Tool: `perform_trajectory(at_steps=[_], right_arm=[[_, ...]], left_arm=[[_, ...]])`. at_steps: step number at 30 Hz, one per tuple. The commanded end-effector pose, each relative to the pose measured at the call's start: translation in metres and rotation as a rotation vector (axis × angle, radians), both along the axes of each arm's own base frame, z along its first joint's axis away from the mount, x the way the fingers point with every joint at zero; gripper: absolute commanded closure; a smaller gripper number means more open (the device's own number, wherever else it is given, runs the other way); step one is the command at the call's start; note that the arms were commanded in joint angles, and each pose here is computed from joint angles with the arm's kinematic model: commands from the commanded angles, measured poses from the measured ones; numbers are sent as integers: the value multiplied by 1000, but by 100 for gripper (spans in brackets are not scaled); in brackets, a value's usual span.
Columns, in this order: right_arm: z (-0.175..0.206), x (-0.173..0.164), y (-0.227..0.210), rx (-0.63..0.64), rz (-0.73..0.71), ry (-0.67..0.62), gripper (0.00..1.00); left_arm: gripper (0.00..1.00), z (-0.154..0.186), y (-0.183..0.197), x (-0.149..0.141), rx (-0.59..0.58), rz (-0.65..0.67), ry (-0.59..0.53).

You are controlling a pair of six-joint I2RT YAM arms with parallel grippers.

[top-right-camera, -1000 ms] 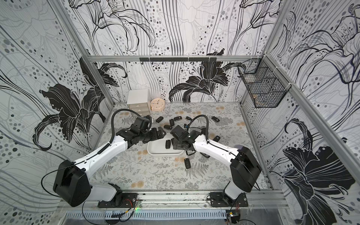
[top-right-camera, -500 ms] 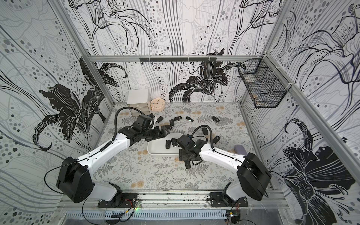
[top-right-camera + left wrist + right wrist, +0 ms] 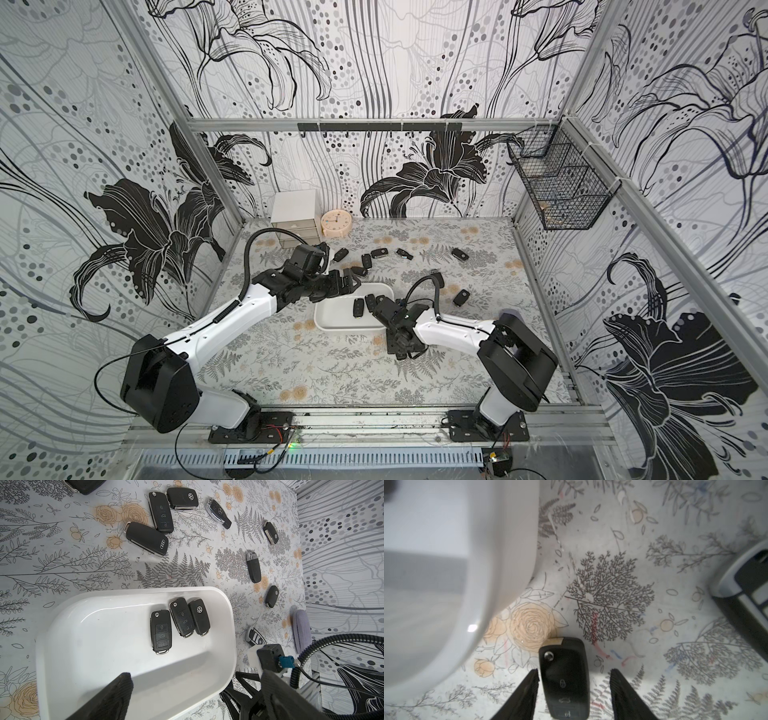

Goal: Place the car key into the storage box
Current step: Pick up the car key from the center of the board.

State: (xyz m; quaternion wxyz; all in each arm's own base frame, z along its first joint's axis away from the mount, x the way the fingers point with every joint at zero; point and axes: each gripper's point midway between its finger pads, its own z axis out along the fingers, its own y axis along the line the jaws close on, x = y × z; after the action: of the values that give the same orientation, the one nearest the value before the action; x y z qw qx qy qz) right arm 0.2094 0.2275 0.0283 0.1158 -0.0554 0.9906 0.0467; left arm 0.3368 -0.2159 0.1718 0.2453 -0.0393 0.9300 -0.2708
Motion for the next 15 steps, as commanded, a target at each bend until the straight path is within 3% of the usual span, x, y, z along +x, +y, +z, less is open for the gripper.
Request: perform_trajectory(at_steps=[1,4,12,15], right_arm=[[-9,-6,1,-15,17,23,44],[-14,-9,1,-27,19,35,46],[-6,-6,-7,-60,-1,-1,67],[6,-2,-12,-77,-12,-32,69]], left_arm=[[1,15,-2,6,-1,-6,-51],[1,15,-3,7,-1,-6,-50],[1,17,-2,10,6,-1,-57],[1,17,1,12,18,16,-63]])
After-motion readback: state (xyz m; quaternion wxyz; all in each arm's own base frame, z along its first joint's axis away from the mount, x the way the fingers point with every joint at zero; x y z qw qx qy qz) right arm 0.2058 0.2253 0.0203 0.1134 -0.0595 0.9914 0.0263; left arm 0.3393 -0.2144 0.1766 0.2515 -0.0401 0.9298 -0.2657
